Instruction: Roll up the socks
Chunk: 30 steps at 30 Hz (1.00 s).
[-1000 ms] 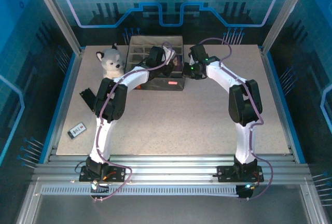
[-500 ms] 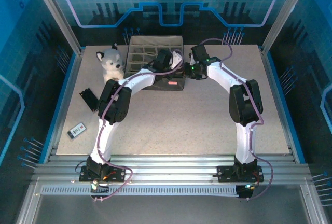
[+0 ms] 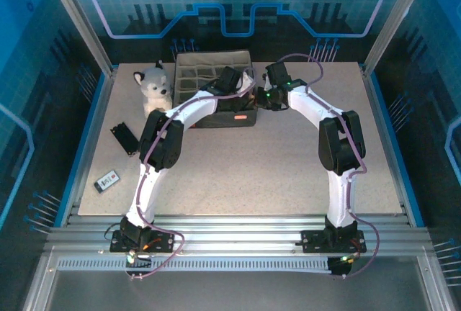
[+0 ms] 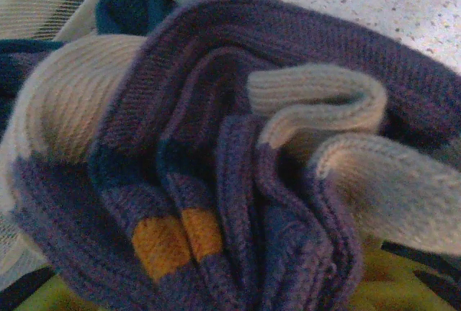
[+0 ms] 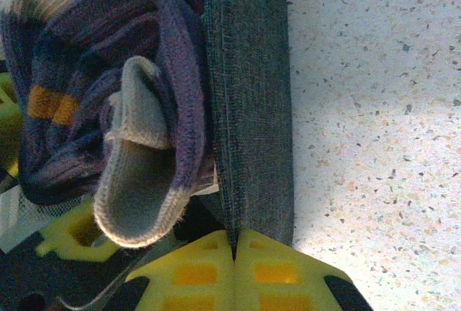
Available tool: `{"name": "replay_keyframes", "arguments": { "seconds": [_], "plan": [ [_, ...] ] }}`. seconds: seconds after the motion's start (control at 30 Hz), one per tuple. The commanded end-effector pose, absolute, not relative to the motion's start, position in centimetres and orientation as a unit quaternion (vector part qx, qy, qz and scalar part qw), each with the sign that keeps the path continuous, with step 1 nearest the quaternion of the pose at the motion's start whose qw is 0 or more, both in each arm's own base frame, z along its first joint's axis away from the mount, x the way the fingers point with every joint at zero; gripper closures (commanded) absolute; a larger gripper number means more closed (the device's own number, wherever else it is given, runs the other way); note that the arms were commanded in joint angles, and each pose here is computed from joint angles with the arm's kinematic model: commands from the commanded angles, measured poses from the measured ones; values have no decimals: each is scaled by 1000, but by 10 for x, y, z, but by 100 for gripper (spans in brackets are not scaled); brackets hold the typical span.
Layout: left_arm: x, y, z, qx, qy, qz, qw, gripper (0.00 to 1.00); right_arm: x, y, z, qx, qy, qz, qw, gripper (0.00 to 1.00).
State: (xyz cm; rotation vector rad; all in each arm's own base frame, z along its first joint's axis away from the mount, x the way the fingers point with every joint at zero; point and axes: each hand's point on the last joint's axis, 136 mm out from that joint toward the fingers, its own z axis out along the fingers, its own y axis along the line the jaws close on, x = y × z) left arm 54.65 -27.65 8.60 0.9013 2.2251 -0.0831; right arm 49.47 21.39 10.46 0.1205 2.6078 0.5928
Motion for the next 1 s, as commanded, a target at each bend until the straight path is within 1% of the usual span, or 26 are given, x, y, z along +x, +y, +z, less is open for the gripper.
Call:
{"name": "replay_keyframes", "arguments": {
  "seconds": [0.0,0.33,0.57,0.67,0.8,0.97],
  "plan": [
    [520,-279,105,352,874,-80,325,51,485,203,86,54,958,201,199,98],
    [523,-278,163,319,870,-150,344,44,484,205,87,53,957,203,198,98],
    [525,-282,182,305,864,-180,357,44,485,209,88,49,957,207,198,99],
    [531,-287,186,299,861,-192,365,53,485,209,88,49,957,207,199,99],
    [544,-292,172,288,870,-195,349,68,485,210,89,49,956,208,200,99],
    [551,-293,141,279,885,-189,322,79,485,211,88,48,956,209,200,99]
  ]
}}
